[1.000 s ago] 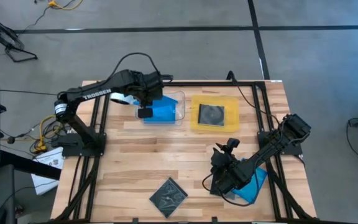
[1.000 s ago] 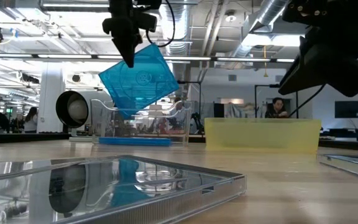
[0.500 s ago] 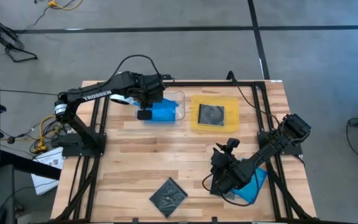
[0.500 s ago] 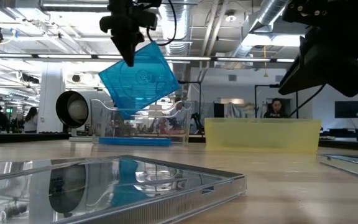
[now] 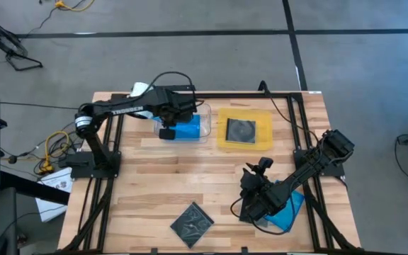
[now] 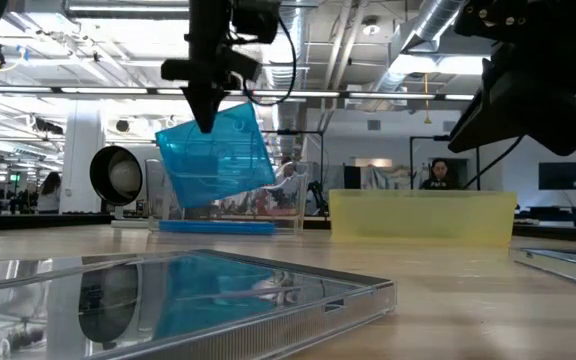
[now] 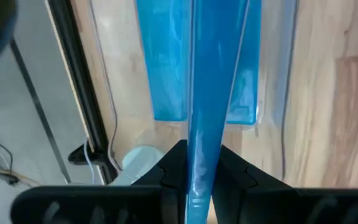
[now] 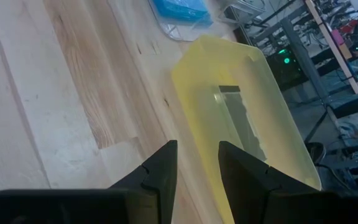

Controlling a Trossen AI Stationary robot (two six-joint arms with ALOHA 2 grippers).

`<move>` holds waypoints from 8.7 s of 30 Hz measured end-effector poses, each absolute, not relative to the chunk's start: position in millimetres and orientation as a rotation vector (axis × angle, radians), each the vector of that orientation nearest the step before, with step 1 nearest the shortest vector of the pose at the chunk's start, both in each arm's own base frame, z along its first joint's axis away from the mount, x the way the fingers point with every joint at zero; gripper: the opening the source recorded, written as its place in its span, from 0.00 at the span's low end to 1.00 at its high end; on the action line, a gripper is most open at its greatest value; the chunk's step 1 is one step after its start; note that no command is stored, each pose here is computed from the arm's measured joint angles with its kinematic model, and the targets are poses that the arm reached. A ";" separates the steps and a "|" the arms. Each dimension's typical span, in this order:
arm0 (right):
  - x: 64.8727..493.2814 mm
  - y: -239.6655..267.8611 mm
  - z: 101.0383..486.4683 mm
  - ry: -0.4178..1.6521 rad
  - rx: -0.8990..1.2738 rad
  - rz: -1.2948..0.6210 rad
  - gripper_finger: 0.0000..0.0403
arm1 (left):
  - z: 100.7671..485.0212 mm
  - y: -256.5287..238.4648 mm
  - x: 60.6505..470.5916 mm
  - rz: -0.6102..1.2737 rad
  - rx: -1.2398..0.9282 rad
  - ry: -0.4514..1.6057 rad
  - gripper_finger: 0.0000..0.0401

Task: Pick & place jewel cases by type
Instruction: Put the left blue CD case into the transparent bin, then move the CD cases to the center of the table

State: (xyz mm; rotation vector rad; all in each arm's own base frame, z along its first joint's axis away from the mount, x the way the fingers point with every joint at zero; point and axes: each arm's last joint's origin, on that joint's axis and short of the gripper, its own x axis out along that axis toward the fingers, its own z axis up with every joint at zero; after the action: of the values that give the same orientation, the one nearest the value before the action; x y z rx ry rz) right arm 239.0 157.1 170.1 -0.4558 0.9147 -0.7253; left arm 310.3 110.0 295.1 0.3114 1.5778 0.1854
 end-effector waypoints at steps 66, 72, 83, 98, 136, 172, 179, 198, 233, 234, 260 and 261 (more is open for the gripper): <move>240.1 151.2 164.6 0.918 -0.444 -0.741 0.28 | 284.1 107.7 315.4 0.069 0.214 1.618 0.13; 238.4 149.6 161.5 0.924 -0.447 -0.743 0.28 | 284.1 107.6 316.5 0.057 0.210 1.605 0.19; 238.4 149.6 161.5 0.925 -0.448 -0.743 0.28 | 284.4 109.4 322.4 0.058 0.235 1.543 0.21; 238.2 149.8 161.4 0.926 -0.449 -0.742 0.28 | 285.6 114.1 324.3 0.175 0.320 1.547 0.21; 222.0 143.4 183.3 0.861 -0.317 -0.836 0.28 | 324.9 93.7 332.1 0.155 0.146 1.137 0.21; 150.6 220.8 196.3 1.237 0.355 -0.533 0.28 | 227.9 -52.8 338.2 -0.403 0.050 0.970 0.21; 147.4 228.2 189.1 1.291 0.378 -0.527 0.28 | 228.4 -58.7 337.8 -0.411 0.047 0.960 0.21; 162.2 234.8 160.4 1.408 0.343 -0.530 0.28 | 237.5 -75.1 330.0 -0.417 0.075 0.942 0.21; 237.2 175.2 188.2 1.123 0.138 -0.372 0.28 | 240.2 -109.8 310.4 -0.343 0.158 1.001 0.21; 233.5 177.7 194.2 1.098 0.149 -0.357 0.28 | 241.4 -109.8 310.4 -0.344 0.161 0.992 0.21; 162.4 220.5 155.4 1.453 0.493 -0.418 0.28 | 246.9 -108.6 314.4 -0.315 0.205 0.921 0.21; 162.8 219.3 153.0 1.449 0.498 -0.415 0.28 | 246.9 -108.6 314.4 -0.315 0.206 0.921 0.21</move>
State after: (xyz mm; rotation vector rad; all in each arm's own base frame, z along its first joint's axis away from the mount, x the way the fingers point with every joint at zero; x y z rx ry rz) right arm 162.8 219.3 153.0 0.4983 1.4486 -0.4151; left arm 314.4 -108.6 246.9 0.2055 0.9206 -0.3152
